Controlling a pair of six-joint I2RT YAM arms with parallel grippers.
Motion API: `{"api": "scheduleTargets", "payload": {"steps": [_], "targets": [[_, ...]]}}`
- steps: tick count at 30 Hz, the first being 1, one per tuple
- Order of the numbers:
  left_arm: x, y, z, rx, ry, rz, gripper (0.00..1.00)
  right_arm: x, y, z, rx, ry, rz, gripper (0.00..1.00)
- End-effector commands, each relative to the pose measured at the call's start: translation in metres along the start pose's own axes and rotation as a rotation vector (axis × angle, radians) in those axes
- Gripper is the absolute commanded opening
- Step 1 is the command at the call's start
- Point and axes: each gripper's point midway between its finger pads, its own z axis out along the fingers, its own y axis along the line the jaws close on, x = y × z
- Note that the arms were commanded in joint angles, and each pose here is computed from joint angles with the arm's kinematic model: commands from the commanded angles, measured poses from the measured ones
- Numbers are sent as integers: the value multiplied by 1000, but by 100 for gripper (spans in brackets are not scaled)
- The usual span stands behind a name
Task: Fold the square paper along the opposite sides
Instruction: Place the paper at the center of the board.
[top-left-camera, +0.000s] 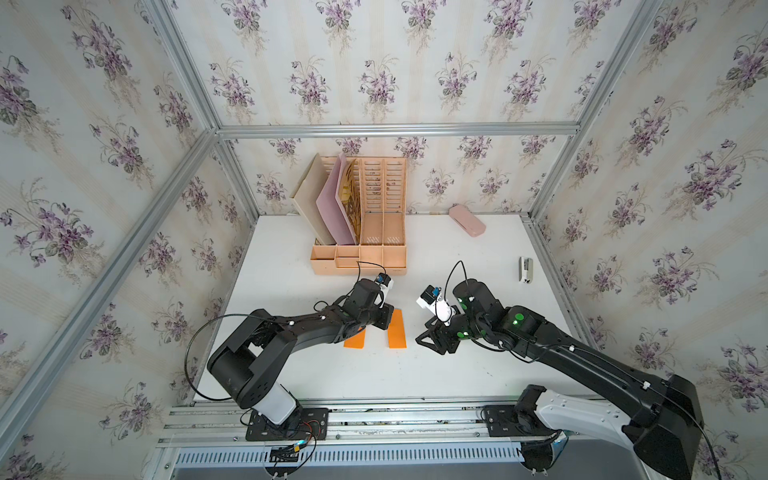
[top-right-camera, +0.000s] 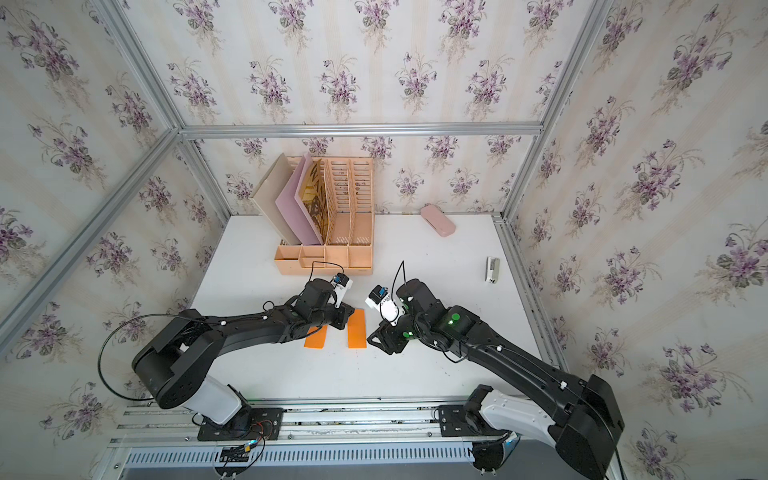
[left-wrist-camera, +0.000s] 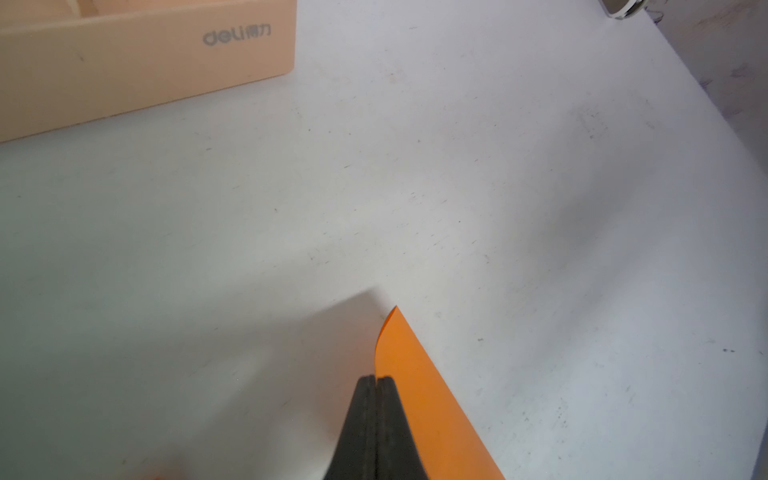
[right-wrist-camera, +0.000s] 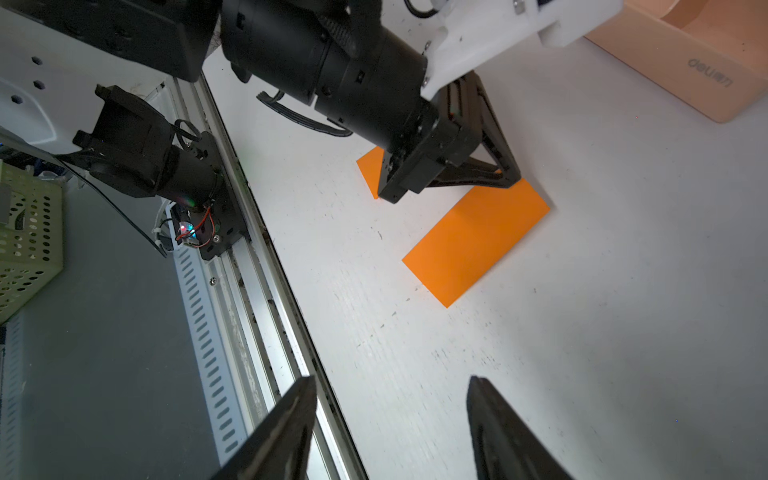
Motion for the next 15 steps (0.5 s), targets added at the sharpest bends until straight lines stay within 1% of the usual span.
{"api": "scheduleTargets", "payload": {"steps": [1,2,4,5,7,9,11,12,15], "targets": [[8,8,6,-43,64,59,0,-6,1,2,-8,-24,-7,63],[10,9,8,-46,78,61,0,-5,0,3,-9,-21,-6,63],[12,10,12,-52,98,65,4,-4,1,4,-13,-19,-6,63],[13,10,13,-54,104,68,9,-4,1,4,-13,-19,-6,63],[14,12,13,-61,115,71,26,-5,1,4,-14,-20,-6,63],[15,14,12,-75,120,75,39,-5,1,3,-16,-22,-8,63],[15,16,11,-87,124,82,48,-5,2,3,-20,-25,-9,62],[15,17,11,-93,126,85,51,-5,3,3,-22,-26,-10,62],[17,20,10,-111,135,93,52,-6,4,2,-25,-31,-13,62]]}}
